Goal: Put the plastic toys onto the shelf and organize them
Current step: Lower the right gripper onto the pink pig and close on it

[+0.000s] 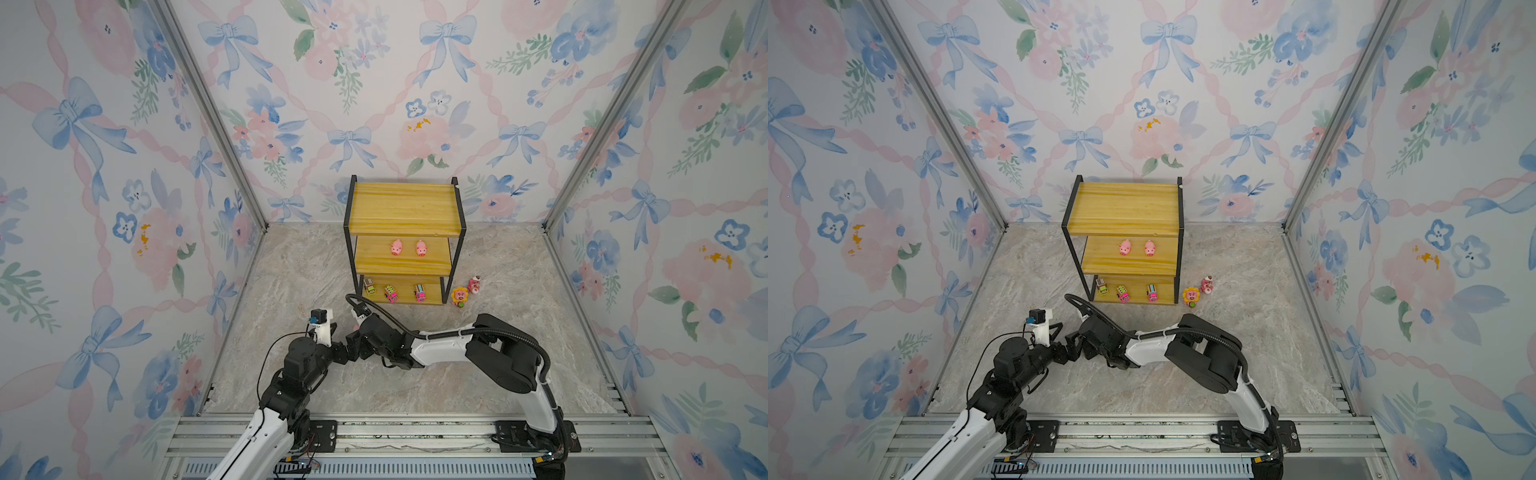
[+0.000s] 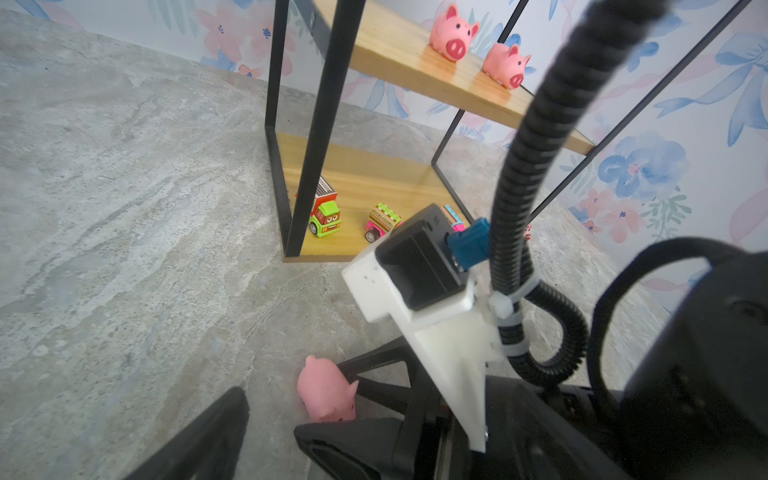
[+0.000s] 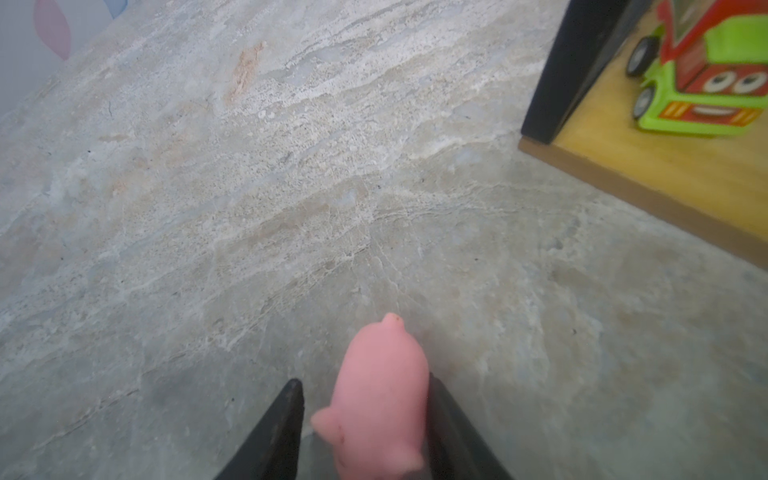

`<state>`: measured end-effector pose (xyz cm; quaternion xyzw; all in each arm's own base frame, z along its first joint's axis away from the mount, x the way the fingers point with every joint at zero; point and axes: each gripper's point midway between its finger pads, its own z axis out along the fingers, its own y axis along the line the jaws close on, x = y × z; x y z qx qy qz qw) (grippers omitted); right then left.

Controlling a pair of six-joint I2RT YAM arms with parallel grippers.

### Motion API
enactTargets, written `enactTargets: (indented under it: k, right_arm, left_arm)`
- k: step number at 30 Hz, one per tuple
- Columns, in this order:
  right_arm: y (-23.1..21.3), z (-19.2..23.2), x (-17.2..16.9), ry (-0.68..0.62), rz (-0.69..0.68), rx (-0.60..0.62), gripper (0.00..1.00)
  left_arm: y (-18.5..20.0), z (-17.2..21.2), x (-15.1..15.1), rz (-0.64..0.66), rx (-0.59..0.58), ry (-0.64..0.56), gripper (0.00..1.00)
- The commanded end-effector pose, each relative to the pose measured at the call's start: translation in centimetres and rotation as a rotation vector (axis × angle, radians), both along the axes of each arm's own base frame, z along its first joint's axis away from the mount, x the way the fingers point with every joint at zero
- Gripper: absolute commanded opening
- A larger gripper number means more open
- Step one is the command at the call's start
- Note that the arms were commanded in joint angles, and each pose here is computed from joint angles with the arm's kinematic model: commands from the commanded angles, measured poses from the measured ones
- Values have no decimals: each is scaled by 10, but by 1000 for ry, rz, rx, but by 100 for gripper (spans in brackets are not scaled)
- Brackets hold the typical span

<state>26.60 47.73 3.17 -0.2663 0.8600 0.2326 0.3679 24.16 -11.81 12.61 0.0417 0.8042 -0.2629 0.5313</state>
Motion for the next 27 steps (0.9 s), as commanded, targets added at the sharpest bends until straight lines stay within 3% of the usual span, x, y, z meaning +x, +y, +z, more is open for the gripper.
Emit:
enactTargets:
  k: [1,13,20,27]
  right_arm:
    - [-2,-8,5,17,-7,-19,43]
    - [-11,-4,3,5,5,5,30]
    - [-24,36,0,-55,28,43,29]
    - [-45,96,6,-178,12,-2,29]
  left_arm:
    - [1,-2,0,3,4,-2,98]
    - [1,-1,0,3,1,-6,98]
    - [1,-2,0,0,0,-5,98]
    - [0,-2,0,-4,-1,-5,98]
